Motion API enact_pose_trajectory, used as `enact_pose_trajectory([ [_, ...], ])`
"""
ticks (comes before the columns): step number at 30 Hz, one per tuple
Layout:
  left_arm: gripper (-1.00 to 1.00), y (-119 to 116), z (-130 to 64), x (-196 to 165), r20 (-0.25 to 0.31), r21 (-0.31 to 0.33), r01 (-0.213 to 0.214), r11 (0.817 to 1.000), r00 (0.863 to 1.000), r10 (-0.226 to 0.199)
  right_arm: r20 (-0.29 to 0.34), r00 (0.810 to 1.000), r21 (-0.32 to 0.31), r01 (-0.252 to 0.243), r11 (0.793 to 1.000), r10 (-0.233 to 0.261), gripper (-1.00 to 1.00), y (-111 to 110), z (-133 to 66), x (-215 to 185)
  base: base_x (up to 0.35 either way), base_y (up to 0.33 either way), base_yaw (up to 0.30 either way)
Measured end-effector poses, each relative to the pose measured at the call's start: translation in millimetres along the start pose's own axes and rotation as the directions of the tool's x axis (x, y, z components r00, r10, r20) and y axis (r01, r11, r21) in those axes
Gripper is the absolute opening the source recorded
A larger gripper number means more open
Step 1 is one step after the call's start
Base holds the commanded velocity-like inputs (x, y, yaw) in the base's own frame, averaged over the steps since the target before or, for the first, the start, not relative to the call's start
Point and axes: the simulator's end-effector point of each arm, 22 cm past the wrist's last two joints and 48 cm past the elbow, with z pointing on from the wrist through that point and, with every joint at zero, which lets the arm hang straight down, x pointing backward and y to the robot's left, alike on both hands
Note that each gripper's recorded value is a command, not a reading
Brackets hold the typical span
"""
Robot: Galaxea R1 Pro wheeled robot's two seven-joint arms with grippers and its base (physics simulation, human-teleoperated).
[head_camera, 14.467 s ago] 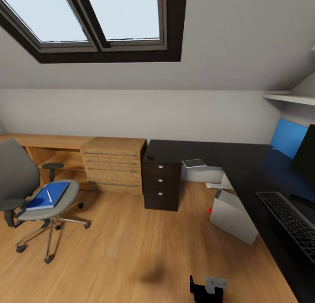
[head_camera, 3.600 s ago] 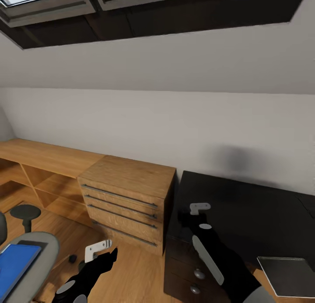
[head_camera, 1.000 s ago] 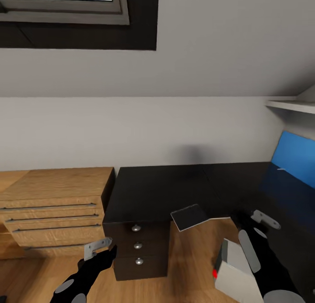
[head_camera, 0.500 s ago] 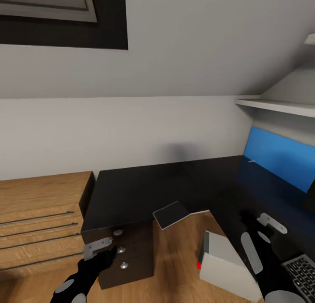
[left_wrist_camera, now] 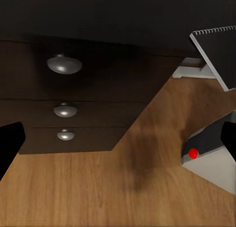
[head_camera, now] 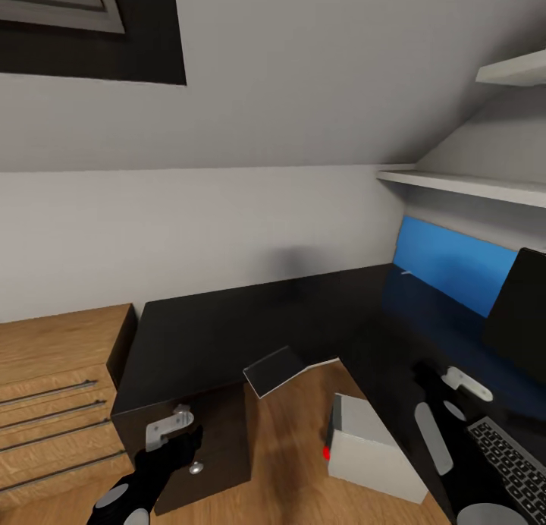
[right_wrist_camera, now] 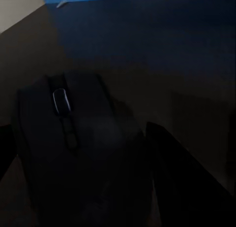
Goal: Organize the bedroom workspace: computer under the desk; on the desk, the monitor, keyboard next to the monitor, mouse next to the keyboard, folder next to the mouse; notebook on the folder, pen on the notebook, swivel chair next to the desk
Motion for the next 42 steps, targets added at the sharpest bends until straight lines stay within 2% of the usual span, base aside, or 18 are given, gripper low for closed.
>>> enact_pose_trajectory([
  [2, 1.00, 0, 0.3, 1, -0.003, 0.001, -0.001, 1.000, 1.000, 0.001, 0.013, 1.000, -0.036, 0.019, 0.999, -0.018, -1.00, 13, -2.8, 1, 0.000, 0.000, -0.014],
  [4, 1.00, 5, 2.1, 12, -0.022, -0.011, -0.004, 1.000, 1.000, 0.003, 0.036, 0.997, -0.123, 0.069, 0.990, -0.065, -1.00, 44, -10.6, 6, 0.000, 0.000, -0.006],
  [6, 1.00, 25, 3.3, 49, -0.090, -0.050, -0.024, 0.998, 0.996, 0.020, 0.030, 0.990, -0.222, 0.138, 0.965, -0.135, -1.00, 72, -18.7, 30, 0.000, 0.000, -0.002],
  [7, 1.00, 41, 2.0, 69, -0.123, -0.076, -0.038, 0.996, 0.992, 0.029, 0.016, 0.986, -0.256, 0.165, 0.952, -0.166, -1.00, 78, -20.2, 44, 0.000, 0.000, 0.000],
  [8, 1.00, 92, -3.4, 98, -0.110, -0.152, -0.058, 0.987, 0.993, 0.041, -0.013, 0.970, -0.288, 0.228, 0.930, -0.242, -1.00, 69, -12.5, 67, 0.000, 0.000, 0.000],
  [9, 1.00, 118, -6.8, 133, -0.139, -0.191, -0.083, 0.978, 0.989, 0.057, -0.025, 0.959, -0.270, 0.265, 0.926, -0.281, -1.00, 52, 1.4, 69, 0.000, 0.000, 0.000],
  [11, 1.00, 121, -10.3, 154, -0.114, -0.188, -0.100, 0.977, 0.990, 0.080, -0.035, 0.947, -0.251, 0.301, 0.920, -0.320, -1.00, 39, 33.8, 49, 0.000, 0.000, 0.000],
  [13, 1.00, 118, -12.1, 160, -0.096, -0.180, -0.121, 0.976, 0.990, 0.105, -0.061, 0.941, -0.245, 0.308, 0.919, -0.332, -1.00, 37, 51.6, 41, 0.000, 0.000, 0.000],
  [14, 1.00, 116, -12.8, 161, -0.083, -0.172, -0.143, 0.975, 0.988, 0.130, -0.078, 0.938, -0.240, 0.311, 0.920, -0.337, -1.00, 36, 60.9, 36, 0.000, 0.000, 0.000],
  [15, 1.00, 111, -13.5, 158, -0.051, -0.159, -0.202, 0.966, 0.979, 0.197, -0.103, 0.929, -0.228, 0.325, 0.918, -0.355, -1.00, 39, 76.3, 21, 0.000, 0.000, 0.000],
  [16, 1.00, 110, -13.8, 157, -0.044, -0.157, -0.214, 0.964, 0.977, 0.209, -0.093, 0.927, -0.231, 0.334, 0.914, -0.363, -1.00, 47, 79.6, 9, 0.000, 0.000, 0.000],
  [19, 1.00, 121, -14.3, 169, -0.068, -0.173, -0.243, 0.955, 0.970, 0.234, -0.166, 0.897, -0.237, 0.366, 0.900, -0.409, -1.00, 41, 80.8, 21, 0.000, 0.000, 0.000],
  [23, 1.00, 132, -15.3, 183, -0.099, -0.187, -0.263, 0.946, 0.964, 0.248, -0.180, 0.873, -0.246, 0.407, 0.880, -0.454, -1.00, 39, 79.8, 27, 0.000, 0.000, 0.000],
  [27, 1.00, 136, -15.5, 186, -0.107, -0.193, -0.266, 0.944, 0.963, 0.249, -0.148, 0.823, -0.256, 0.503, 0.825, -0.548, -1.00, 38, 80.2, 26, 0.000, 0.000, 0.000],
  [29, 1.00, 136, -15.7, 186, -0.108, -0.193, -0.268, 0.944, 0.962, 0.251, -0.137, 0.809, -0.255, 0.528, 0.810, -0.571, -1.00, 36, 80.9, 25, 0.000, 0.000, 0.000],
  [31, 1.00, 123, -14.0, 182, -0.086, -0.171, -0.253, 0.952, 0.967, 0.242, -0.114, 0.821, -0.268, 0.517, 0.813, -0.560, -1.00, 52, 79.1, 19, 0.000, 0.000, 0.000],
  [34, 1.00, 109, -13.9, 179, -0.070, -0.161, -0.231, 0.960, 0.973, 0.222, -0.116, 0.822, -0.283, 0.511, 0.812, -0.557, -1.00, 62, 74.4, 25, 0.000, 0.000, 0.000],
  [42, 1.00, 88, -15.7, 189, -0.092, -0.157, -0.206, 0.966, 0.977, 0.194, -0.116, 0.829, -0.321, 0.490, 0.810, -0.547, -1.00, 90, 61.4, 41, 0.000, 0.000, 0.000],
])
